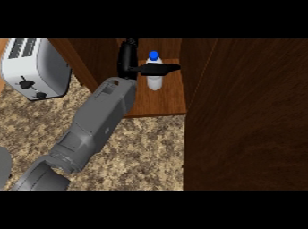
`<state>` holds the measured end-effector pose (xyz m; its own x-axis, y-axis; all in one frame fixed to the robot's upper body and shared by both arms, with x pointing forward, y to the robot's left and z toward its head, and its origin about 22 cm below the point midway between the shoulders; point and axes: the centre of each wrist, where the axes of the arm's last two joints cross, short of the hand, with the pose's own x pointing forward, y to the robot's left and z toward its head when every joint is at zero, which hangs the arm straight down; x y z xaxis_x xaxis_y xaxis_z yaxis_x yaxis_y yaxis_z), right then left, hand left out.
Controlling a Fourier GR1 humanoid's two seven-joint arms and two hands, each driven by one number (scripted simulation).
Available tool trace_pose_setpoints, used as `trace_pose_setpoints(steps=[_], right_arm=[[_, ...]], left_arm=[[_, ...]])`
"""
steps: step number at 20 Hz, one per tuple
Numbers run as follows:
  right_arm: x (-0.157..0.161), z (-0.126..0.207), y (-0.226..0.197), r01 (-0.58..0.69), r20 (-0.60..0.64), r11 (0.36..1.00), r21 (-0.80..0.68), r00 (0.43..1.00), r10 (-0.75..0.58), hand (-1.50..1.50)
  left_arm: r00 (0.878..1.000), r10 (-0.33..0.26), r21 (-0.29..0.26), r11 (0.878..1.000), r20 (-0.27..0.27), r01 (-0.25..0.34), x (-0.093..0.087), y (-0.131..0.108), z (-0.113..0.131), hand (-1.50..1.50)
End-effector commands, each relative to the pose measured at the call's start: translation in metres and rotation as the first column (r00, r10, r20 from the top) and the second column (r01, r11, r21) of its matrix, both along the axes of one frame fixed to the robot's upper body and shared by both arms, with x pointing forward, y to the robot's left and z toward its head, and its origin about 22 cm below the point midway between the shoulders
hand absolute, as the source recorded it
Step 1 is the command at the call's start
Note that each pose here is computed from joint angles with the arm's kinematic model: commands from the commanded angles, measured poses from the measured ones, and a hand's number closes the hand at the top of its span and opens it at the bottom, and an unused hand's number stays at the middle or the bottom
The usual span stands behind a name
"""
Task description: Pick up the bottled water, place it into the cabinet and close the cabinet
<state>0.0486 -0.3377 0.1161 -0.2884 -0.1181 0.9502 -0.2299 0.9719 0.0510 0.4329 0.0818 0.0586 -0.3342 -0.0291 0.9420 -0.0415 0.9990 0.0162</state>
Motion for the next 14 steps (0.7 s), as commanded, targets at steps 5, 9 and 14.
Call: trace_pose_setpoints(steps=[5, 9, 14], right_arm=[[0.002, 0.032, 0.026, 0.007, 0.053, 1.000, -0.013, 0.999, -0.006, -1.50], [-0.005, 0.025, 0.010, 0.019, 0.045, 1.000, -0.020, 0.999, -0.018, -1.50], [-0.006, 0.036, 0.023, 0.031, 0.046, 0.999, -0.010, 0.998, -0.031, -1.50]], left_arm=[[0.998, -0.063, -0.086, 0.994, -0.006, 0.062, -0.022, -0.009, -0.013, -1.50], [0.993, -0.120, -0.120, 0.986, -0.012, 0.118, -0.047, -0.014, -0.028, -1.50], [0.986, -0.160, -0.168, 0.974, -0.040, 0.151, -0.093, -0.023, -0.049, -1.50]])
